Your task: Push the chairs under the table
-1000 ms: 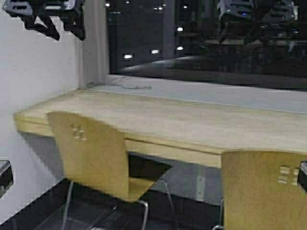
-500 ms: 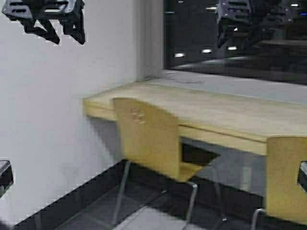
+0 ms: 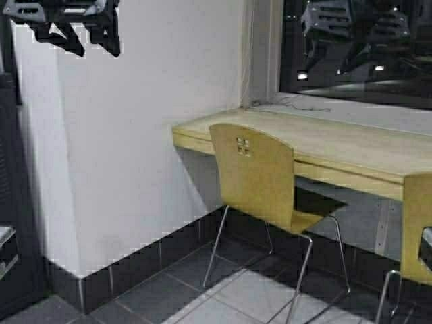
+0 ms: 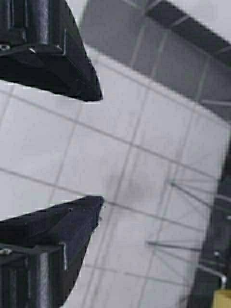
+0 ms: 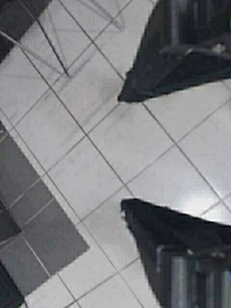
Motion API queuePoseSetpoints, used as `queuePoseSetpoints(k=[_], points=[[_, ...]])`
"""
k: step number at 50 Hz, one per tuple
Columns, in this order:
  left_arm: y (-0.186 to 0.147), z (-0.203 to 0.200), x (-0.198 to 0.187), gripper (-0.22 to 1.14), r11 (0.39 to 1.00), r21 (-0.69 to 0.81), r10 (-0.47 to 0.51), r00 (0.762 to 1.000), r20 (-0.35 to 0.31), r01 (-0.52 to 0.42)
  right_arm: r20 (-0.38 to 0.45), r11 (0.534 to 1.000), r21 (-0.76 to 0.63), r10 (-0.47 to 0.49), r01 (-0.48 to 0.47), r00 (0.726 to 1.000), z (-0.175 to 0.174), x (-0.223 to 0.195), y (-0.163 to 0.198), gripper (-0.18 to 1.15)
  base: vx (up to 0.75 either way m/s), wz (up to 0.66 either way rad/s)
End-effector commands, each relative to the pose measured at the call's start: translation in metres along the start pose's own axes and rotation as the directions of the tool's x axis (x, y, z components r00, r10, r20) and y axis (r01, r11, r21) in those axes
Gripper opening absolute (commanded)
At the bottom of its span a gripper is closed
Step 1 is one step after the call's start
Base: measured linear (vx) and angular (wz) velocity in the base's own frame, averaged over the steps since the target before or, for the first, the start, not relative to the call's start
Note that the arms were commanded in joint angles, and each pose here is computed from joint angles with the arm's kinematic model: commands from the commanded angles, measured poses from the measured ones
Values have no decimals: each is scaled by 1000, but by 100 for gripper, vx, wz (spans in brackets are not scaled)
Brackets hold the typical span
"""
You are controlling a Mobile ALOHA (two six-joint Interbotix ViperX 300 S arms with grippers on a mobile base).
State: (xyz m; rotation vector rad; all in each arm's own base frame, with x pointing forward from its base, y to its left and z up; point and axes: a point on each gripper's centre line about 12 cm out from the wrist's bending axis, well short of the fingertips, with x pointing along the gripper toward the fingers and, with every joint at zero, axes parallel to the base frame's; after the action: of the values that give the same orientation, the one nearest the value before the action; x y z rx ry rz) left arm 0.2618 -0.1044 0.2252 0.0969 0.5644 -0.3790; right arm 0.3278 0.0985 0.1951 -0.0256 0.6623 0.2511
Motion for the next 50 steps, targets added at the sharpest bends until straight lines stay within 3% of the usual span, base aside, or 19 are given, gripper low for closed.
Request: queuePoseSetpoints(k=[1,25,50], points=[[0,9,1,93,1000,-14,-1,1000,23,1,33,1000,1,5,-5,999,16,2,2,94,-39,1],[-3,2,17,93,1000,-29,-9,1000,-29,8,12,1000,6,-2,2,1000,14,5,0,94,-37,-1],[-4,2,19,93,999,-43,-14,999,-37,12,-25,1000,9,-9,9,1000,14,8,0,94,-34,-13]])
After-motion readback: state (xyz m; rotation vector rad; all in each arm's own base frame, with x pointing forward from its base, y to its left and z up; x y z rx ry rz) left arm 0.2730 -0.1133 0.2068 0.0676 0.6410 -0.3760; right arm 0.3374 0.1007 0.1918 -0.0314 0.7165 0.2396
